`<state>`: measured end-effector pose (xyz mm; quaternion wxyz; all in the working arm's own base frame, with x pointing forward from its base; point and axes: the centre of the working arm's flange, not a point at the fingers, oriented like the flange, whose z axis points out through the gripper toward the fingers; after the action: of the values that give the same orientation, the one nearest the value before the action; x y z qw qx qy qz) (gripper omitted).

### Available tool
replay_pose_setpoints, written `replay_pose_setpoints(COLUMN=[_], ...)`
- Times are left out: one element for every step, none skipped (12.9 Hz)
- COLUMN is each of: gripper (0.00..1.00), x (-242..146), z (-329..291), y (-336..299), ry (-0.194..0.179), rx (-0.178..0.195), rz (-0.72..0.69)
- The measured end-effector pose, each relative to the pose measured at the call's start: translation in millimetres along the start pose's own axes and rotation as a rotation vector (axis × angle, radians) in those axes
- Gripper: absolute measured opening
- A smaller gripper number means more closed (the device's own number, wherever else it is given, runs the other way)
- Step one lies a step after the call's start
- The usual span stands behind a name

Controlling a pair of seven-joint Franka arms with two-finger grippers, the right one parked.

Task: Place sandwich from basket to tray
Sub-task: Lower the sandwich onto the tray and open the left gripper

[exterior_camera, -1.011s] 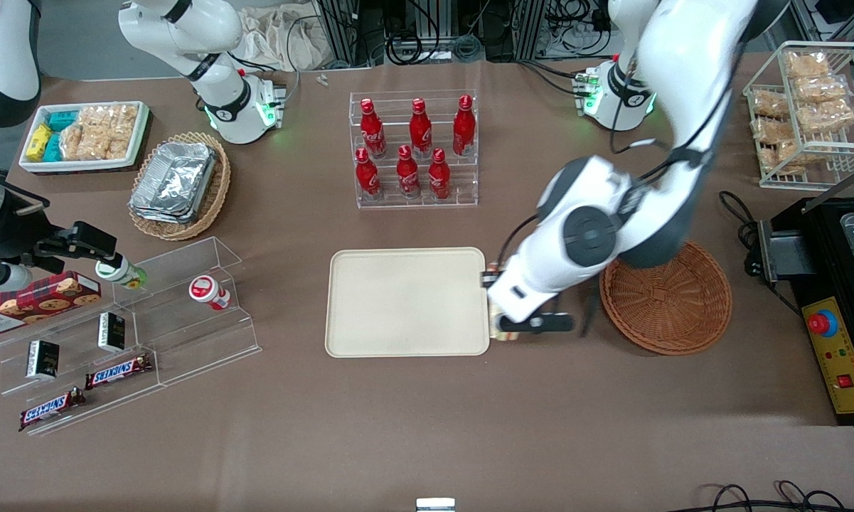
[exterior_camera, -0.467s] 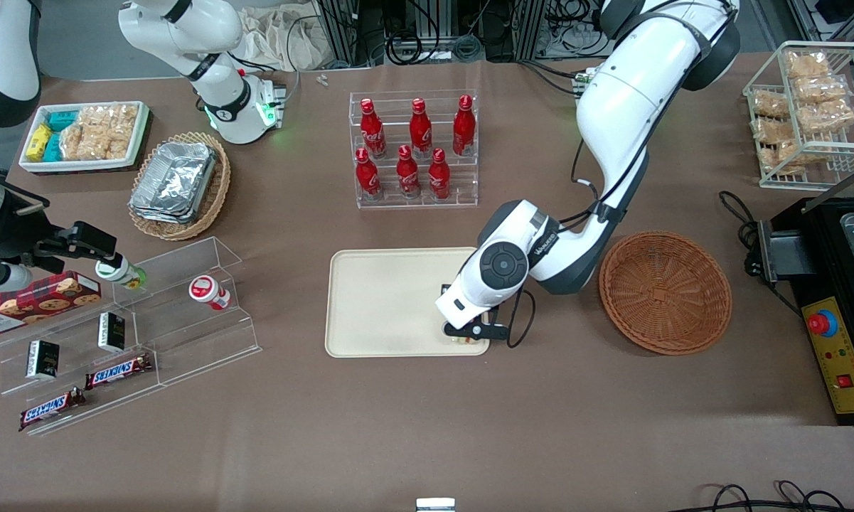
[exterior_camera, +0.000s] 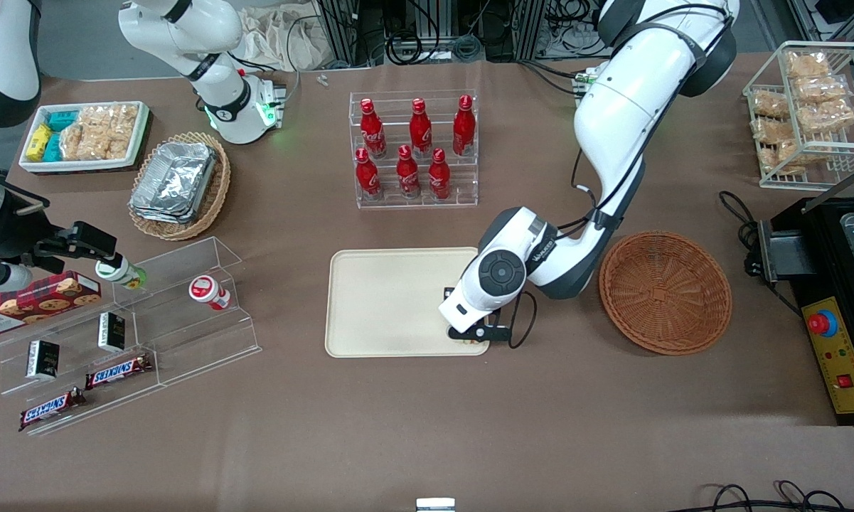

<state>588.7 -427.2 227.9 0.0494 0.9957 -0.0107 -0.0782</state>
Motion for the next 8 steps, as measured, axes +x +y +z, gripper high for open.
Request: replay_pose_setpoints(gripper=[0.37,0.44,0.53,0.64,0.73,0.84,0.95,1.0], x=[-0.6,-1.2,-1.2,-0.2,2.1,5.2,8.5,11.7], z=[1.2,1.2,0.7,-1.8,-8.4,-20.3,-38.0,-61.6], y=[0.9,1.9,2.5,2.9,3.1,2.7,0.7,-4.2], ry=[-0.001,-0.001,0.0,0.005,0.016,0.033,0.056,0.079], rx=[0.0,-0.001,-0.002,-0.005,-0.011,-0.02,-0.029,-0.036], rz=[-0.006,-0.008,-0.009,-0.01,-0.014,-0.019,-0.026,-0.035])
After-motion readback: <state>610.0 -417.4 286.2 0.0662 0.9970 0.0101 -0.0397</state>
